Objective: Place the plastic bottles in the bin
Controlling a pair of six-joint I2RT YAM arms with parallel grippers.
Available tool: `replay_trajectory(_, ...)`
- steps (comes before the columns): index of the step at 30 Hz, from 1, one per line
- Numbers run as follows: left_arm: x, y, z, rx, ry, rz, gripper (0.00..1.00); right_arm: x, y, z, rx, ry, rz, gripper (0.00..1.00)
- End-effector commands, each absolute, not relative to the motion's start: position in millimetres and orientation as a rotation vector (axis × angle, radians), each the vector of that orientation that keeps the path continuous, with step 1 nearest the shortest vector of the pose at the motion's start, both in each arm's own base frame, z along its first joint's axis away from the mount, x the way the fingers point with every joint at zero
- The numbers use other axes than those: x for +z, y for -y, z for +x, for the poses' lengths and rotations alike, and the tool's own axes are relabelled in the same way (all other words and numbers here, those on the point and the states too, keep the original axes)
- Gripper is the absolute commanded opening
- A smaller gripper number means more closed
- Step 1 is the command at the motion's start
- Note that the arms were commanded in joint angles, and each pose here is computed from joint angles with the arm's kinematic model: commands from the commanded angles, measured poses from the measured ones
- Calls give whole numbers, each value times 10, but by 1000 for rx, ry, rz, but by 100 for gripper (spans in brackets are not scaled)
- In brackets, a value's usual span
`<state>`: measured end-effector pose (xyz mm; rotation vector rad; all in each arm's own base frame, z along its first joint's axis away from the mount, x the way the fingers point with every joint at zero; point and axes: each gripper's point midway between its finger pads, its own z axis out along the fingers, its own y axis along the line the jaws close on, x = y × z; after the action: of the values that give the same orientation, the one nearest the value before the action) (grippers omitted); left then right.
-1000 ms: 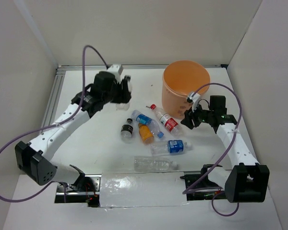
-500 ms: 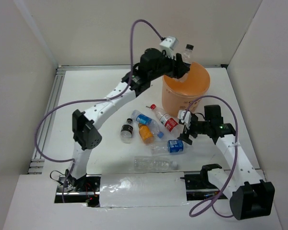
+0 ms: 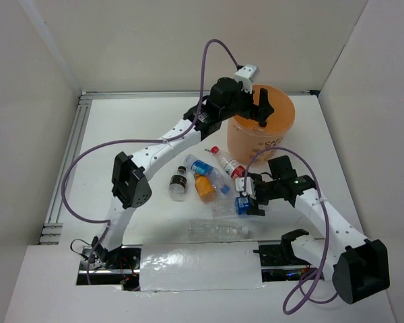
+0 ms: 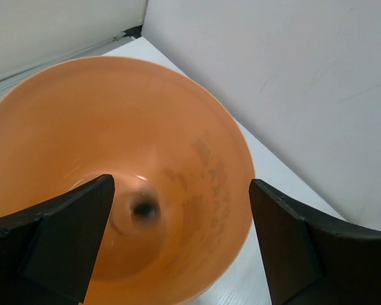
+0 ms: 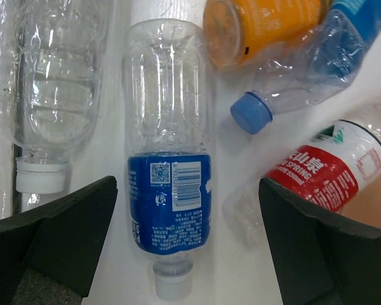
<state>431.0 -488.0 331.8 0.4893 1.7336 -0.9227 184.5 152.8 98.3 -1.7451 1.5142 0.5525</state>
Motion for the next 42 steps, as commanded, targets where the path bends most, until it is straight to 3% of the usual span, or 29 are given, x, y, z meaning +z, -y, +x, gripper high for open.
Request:
replay_trajectory(1, 4177, 4505, 4100, -883, -1572, 468, 100, 884, -1563, 1849, 517, -1461, -1843, 99)
replay_trajectory(3, 4146, 4270, 4010, -806, -1606, 466, 100, 734, -1558, 1849, 503, -1467, -1880, 99)
replay_trajectory(5, 3712, 4024, 3886, -721, -1725, 475, 100, 667, -1550, 1924, 457, -1471, -1898, 99)
replay_trajectory(6, 3911, 3734, 3748, -679, -1705, 422, 100, 600, -1566, 1948, 451, -1469, -1908, 99)
replay_trajectory(7, 3376, 3567, 3652, -612, -1834, 426, 100, 553, -1586, 1938, 459, -1465, -1917, 99)
replay_trajectory(9, 3349, 3163, 3407, -573, -1861, 336, 100, 466, -1591, 1969, 450, -1480, -1940, 99)
replay_trajectory(10, 2860, 2995, 3283, -516, -1956, 339, 100, 395, -1590, 1911, 472, -1492, -1957, 99)
replay_trajectory(12, 2565, 2709, 3121, -468, -2023, 282, 100, 331, -1603, 1892, 458, -1484, -1984, 97)
replay_trajectory(18, 1930, 2173, 2711, -460, -2143, 106, 100, 259, -1541, 1712, 514, -1440, -2117, 43)
replay_trajectory(21, 1732, 2105, 2672, -462, -2177, 82, 100, 681, -1649, 1731, 538, -1369, -2085, 37)
replay_trajectory(26, 1456, 2020, 2752, -419, -2258, 45, 100, 1816, -1930, 1864, 469, -1194, -1897, 36)
replay_trajectory(36, 1210, 1917, 2907, -437, -2315, 1, 100, 3518, -2165, 2324, 335, -1071, -1449, 35)
replay_trajectory(42, 1073, 1975, 2874, -482, -2337, 44, 100, 3802, -1943, 3026, 97, -1098, -1278, 35)
